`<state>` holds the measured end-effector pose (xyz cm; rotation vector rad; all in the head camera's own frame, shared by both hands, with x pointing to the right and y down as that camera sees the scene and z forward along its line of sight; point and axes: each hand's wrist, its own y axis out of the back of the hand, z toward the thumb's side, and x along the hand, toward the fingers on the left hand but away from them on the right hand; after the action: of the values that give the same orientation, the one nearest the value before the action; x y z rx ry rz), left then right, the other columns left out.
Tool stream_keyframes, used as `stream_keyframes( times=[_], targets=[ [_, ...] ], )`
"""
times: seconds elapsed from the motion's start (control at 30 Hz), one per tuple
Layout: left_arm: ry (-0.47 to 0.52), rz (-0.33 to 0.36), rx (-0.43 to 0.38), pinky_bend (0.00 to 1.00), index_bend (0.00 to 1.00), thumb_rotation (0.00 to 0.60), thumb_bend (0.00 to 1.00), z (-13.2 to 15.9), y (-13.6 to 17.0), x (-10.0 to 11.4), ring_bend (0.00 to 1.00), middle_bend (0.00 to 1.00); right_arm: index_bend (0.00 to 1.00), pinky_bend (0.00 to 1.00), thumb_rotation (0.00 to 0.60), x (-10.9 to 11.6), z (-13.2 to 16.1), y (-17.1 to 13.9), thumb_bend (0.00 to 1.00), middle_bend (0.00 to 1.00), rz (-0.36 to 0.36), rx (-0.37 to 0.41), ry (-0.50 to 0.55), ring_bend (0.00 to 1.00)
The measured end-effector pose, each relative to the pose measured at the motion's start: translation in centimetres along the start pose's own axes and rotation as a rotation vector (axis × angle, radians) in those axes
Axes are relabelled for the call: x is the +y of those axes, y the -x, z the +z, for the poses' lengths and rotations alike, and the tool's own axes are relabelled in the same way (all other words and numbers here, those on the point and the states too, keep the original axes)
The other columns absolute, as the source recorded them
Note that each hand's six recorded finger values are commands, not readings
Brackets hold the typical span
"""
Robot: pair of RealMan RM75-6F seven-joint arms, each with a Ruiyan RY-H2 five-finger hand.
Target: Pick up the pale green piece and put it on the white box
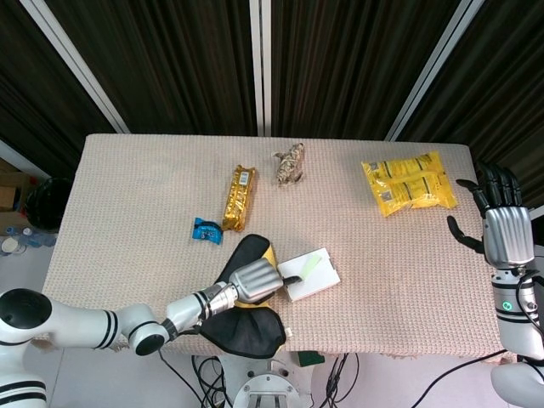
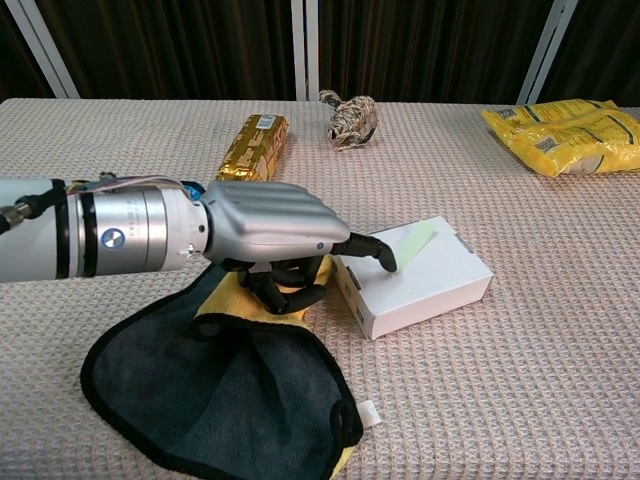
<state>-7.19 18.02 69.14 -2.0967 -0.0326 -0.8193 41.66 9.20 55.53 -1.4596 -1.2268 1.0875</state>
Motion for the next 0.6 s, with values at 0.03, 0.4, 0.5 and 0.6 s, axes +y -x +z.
stream_keyframes(
  times=[0.03, 0.4, 0.5, 0.6],
  targets=[
    [0.000, 0.000, 0.000, 0.66, 0.14, 0.600, 0.57, 0.00, -0.02, -0.01, 0.86, 0.98, 0.25, 0.00, 0.600, 0.00, -0.01, -0.01, 0.29, 0.01, 0.000, 0.000, 0.000, 0.00],
    [-0.004, -0.023, -0.001, 0.66, 0.14, 0.600, 0.57, -0.06, -0.26, -0.45, 0.86, 0.98, 0.25, 0.00, 0.600, -0.03, -0.17, -0.03, 0.29, 0.01, 0.001, -0.004, 0.001, 0.00],
    [-0.003, -0.026, -0.002, 0.66, 0.14, 0.600, 0.57, -0.05, -0.36, -0.45, 0.86, 0.98, 0.25, 0.00, 0.600, 0.01, -0.26, -0.06, 0.29, 0.01, 0.001, -0.006, 0.001, 0.00],
    [-0.003, -0.025, -0.001, 0.66, 0.14, 0.600, 0.57, -0.08, -0.39, -0.38, 0.86, 0.98, 0.25, 0.00, 0.600, 0.04, -0.34, -0.10, 0.29, 0.01, 0.000, -0.008, 0.001, 0.00]
  ],
)
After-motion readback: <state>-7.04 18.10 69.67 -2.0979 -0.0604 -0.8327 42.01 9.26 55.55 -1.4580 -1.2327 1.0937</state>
